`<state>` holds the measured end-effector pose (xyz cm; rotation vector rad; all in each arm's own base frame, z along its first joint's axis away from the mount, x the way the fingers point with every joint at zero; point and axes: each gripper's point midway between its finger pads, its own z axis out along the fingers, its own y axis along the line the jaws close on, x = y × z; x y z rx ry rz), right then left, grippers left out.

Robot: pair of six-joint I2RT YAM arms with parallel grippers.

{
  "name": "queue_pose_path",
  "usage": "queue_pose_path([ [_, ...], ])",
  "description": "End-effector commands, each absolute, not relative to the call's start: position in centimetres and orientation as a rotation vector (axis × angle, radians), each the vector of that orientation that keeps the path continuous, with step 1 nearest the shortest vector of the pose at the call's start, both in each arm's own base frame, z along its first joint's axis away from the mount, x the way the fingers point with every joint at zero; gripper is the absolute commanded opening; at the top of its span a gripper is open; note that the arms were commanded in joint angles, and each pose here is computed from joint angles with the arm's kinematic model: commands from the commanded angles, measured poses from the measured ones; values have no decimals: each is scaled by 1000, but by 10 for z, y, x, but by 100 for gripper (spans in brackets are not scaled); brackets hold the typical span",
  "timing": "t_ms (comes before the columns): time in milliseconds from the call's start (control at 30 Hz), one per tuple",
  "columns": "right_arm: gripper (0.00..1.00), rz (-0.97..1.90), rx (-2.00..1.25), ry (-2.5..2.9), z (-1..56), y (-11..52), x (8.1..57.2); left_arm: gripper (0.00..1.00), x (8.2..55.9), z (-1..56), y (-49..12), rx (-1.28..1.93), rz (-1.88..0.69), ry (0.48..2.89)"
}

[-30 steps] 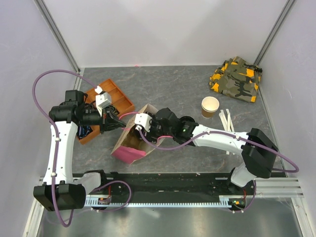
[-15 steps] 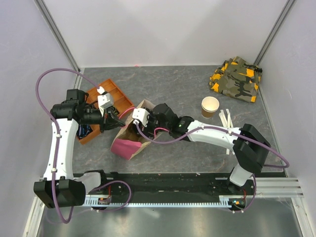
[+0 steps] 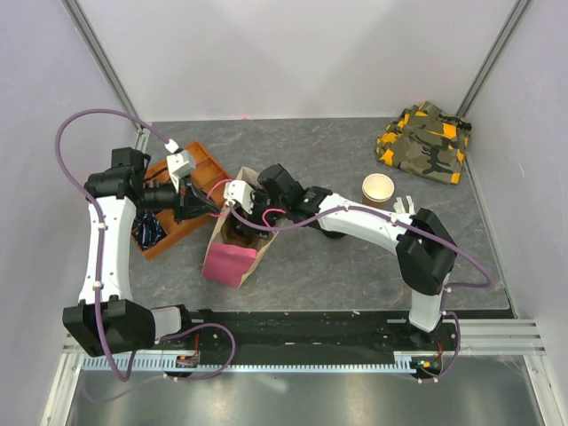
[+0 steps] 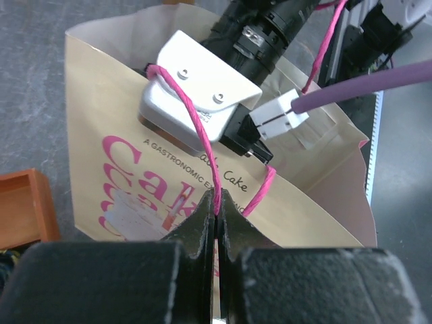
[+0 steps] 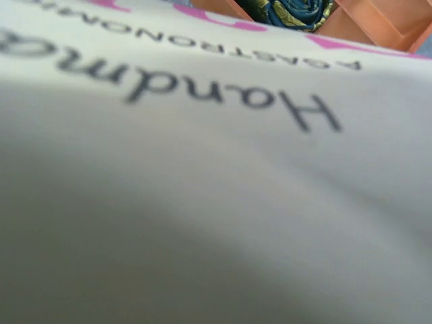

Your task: Pack the takeout coffee

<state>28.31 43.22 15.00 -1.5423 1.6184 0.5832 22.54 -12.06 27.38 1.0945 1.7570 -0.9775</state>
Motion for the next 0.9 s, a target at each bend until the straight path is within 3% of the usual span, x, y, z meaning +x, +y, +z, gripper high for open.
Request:
queue_pose_path([
  [0, 42, 614, -1669, 1725, 123, 424, 275, 2, 211, 294, -117, 882, -1166, 1854],
  [267, 42, 626, -1830, 1732, 123, 434, 270, 7, 211, 284, -98, 869, -1041, 1872],
  [300, 42, 615, -1851, 1713, 124, 437, 272, 16, 209, 283, -96, 861, -1028, 1880],
  [400, 43, 568, -1905, 1707, 119, 434, 269, 25, 213, 280, -84, 794, -999, 1911],
  [600, 42, 462, -2010, 1686, 104, 428, 268, 27, 222, 277, -66, 714, -965, 1925],
  [867, 45, 465, -2051, 1716, 95, 434, 263, 38, 213, 278, -69, 752, -918, 1900],
])
